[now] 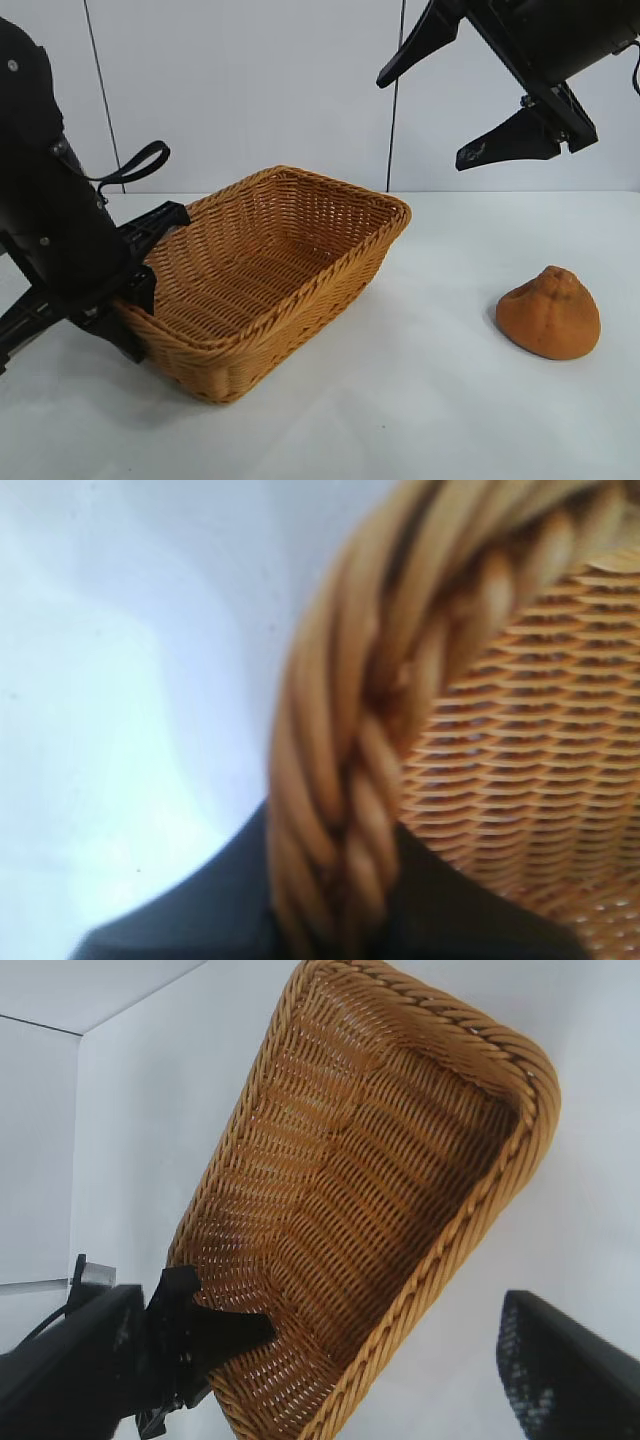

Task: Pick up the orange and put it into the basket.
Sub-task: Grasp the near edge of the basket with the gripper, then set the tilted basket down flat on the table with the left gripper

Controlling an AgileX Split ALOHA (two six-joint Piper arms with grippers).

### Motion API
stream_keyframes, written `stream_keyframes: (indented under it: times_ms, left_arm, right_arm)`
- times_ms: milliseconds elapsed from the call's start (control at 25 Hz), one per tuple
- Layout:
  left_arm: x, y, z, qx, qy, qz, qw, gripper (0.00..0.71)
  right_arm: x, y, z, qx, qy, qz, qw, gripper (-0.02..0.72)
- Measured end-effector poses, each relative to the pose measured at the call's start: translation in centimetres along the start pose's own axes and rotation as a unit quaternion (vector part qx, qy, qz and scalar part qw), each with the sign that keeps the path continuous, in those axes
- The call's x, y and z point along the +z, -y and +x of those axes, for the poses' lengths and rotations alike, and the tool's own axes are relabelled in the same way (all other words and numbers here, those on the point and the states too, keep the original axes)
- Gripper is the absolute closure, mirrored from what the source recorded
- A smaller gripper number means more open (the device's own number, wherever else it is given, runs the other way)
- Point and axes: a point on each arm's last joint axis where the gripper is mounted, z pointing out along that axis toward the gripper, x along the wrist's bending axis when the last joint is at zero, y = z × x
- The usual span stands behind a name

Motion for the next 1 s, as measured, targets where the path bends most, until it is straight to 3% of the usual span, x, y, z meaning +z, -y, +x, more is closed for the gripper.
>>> stream_keyframes:
  times_ms: [360, 560, 760, 1000]
  left_arm:
    - [-3.9, -4.5, -2.4, 0.068, 0.033, -0.014, 0.997, 0.625]
    - [-4.6, -5.6, -4.3, 0.157, 0.025, -0.003, 0.987, 0.625]
    - [-3.6, -6.4, -6.6, 0.249, 0.001, 0.028, 0.968, 0.625]
    - [-2.0, -6.8, -8.2, 0.364, -0.014, 0.086, 0.927, 0.625]
  right_arm:
    - [0.0, 0.0, 0.0, 0.0, 0.0, 0.0, 1.0, 0.052]
    - [0.0, 0.0, 0.0, 0.0, 0.0, 0.0, 1.0, 0.052]
    - [0.0, 0.0, 0.0, 0.0, 0.0, 0.001, 1.0, 0.052]
    - [0.0, 0.0, 0.0, 0.0, -0.001, 0.002, 1.0, 0.052]
